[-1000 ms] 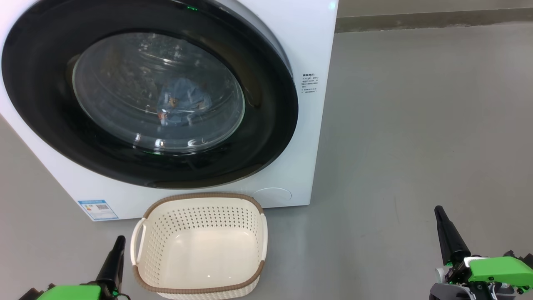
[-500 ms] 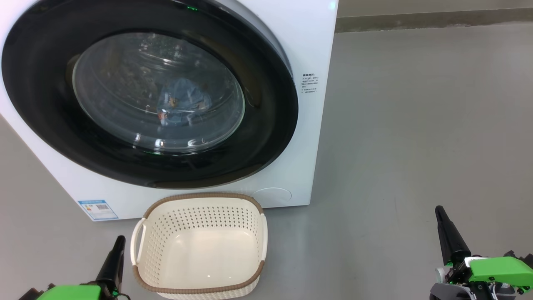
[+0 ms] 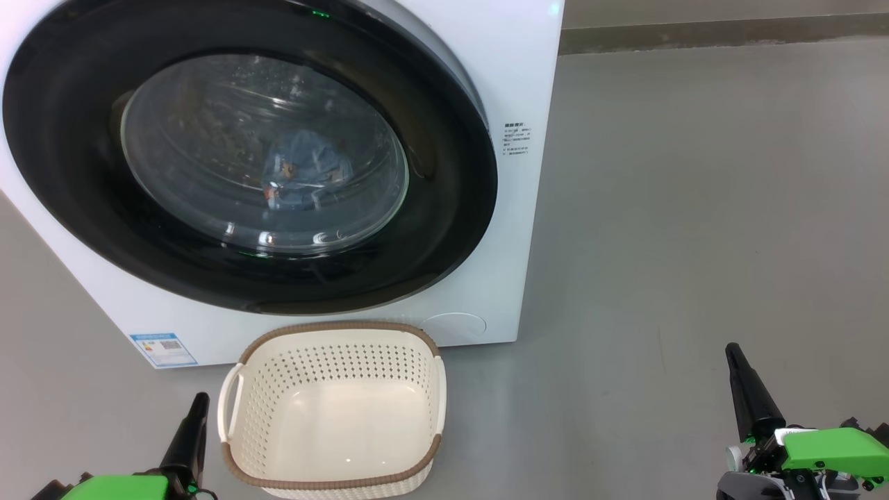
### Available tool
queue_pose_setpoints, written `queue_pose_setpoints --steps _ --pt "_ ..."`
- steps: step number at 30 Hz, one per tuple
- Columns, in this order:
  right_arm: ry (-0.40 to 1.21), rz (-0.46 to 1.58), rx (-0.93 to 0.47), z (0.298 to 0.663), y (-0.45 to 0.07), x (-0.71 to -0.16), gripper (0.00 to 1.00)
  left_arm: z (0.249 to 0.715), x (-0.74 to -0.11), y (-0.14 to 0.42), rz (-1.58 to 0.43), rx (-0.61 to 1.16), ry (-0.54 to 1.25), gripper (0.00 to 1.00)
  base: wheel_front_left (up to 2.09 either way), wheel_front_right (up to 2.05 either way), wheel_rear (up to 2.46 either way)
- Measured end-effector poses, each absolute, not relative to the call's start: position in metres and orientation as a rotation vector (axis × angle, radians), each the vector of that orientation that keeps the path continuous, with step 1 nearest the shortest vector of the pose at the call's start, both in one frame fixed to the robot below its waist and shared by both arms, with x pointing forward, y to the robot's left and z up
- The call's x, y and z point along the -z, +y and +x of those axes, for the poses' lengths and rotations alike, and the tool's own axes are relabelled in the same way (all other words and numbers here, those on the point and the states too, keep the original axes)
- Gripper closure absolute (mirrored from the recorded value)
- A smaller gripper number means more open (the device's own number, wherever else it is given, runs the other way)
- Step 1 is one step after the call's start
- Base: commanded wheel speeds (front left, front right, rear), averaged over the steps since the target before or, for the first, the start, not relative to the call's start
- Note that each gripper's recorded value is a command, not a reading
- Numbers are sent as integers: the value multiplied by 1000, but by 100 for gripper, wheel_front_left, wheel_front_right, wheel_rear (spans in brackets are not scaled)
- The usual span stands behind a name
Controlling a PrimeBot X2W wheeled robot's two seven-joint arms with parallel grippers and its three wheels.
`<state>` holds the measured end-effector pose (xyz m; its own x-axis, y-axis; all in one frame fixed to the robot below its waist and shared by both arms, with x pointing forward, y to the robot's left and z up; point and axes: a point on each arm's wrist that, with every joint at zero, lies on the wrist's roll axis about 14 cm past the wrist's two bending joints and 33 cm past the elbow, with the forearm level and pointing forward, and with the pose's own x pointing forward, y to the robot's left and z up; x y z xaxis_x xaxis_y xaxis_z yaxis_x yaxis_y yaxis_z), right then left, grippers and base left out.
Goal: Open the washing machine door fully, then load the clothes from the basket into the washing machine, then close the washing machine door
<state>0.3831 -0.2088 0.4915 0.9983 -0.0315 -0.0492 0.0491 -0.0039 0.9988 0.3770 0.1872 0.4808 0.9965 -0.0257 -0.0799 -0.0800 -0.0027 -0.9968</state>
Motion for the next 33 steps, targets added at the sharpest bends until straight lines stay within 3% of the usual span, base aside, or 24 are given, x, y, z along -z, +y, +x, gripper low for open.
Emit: queue_pose_setpoints --steps 33 --pt "14 1575 63 383 -208 -491 100 377 -481 187 -1573 -43 83 100 0 0 0"
